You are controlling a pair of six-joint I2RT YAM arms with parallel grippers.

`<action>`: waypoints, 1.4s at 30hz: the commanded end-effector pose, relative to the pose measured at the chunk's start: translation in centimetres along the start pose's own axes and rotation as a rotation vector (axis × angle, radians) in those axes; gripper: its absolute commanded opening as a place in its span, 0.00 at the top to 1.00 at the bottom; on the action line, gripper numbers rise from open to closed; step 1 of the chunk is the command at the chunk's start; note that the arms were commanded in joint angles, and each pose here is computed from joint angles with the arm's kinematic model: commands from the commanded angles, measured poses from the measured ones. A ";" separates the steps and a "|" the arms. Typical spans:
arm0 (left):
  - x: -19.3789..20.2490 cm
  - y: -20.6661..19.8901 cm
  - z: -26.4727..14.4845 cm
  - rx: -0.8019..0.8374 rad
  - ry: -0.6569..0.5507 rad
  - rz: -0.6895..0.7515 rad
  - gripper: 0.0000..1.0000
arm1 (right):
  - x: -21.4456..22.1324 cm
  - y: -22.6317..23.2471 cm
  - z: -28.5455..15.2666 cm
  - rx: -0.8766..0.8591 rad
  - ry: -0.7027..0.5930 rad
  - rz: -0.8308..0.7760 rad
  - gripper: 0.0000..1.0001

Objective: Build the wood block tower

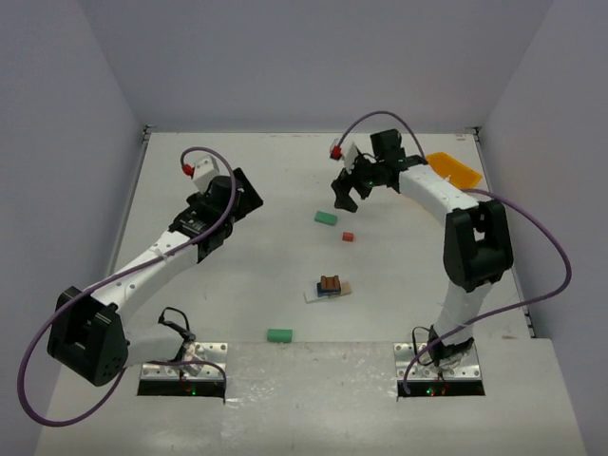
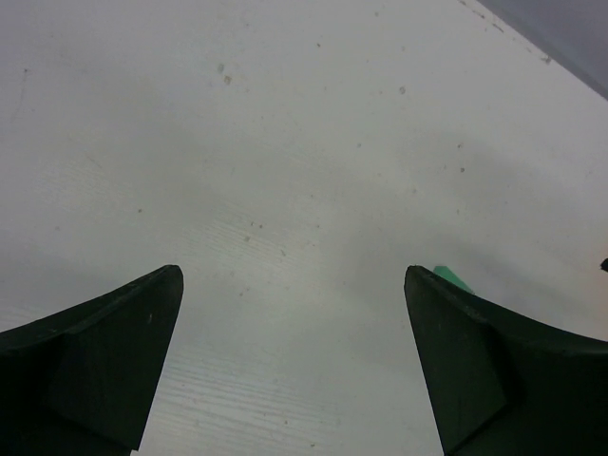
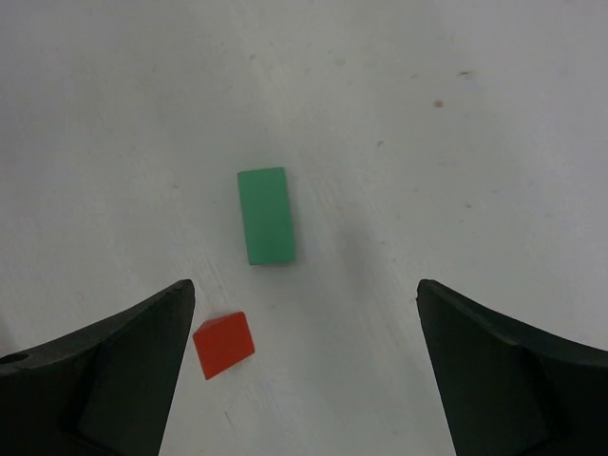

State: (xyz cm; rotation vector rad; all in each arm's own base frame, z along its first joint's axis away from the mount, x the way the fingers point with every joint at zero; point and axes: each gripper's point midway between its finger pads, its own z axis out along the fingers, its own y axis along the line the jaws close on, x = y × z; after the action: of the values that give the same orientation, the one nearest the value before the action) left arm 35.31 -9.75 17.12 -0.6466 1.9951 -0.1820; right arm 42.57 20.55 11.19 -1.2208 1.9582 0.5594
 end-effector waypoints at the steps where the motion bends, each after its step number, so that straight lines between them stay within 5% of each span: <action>1: -2.2 -1.1 -0.9 0.071 -0.088 -0.006 0.00 | 3.5 1.4 3.4 0.053 0.204 -0.233 0.01; 8: -0.9 0.7 -0.9 0.033 -0.071 0.036 0.00 | 5.1 1.6 6.9 0.012 0.223 -0.112 0.01; 23: -0.7 0.8 -1.2 0.062 -0.080 0.031 0.00 | 6.2 2.5 10.0 -0.036 0.210 -0.159 0.10; 33: 0.7 1.6 -1.1 0.068 -0.047 0.069 0.00 | 5.8 3.1 10.5 -0.041 0.216 -0.244 0.82; 37: 2.4 2.3 -1.1 0.073 -0.003 0.083 0.00 | 2.2 2.5 8.0 0.009 0.178 -0.288 0.92; 42: 4.4 3.0 -1.7 0.105 0.054 0.077 0.00 | -2.0 5.4 2.8 -0.053 0.080 -0.354 0.94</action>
State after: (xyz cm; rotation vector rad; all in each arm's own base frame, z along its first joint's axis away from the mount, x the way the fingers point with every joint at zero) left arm 31.76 -8.78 12.79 -0.5270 2.0612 -0.1625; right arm 40.60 25.05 1.64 -1.5873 1.9655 0.3644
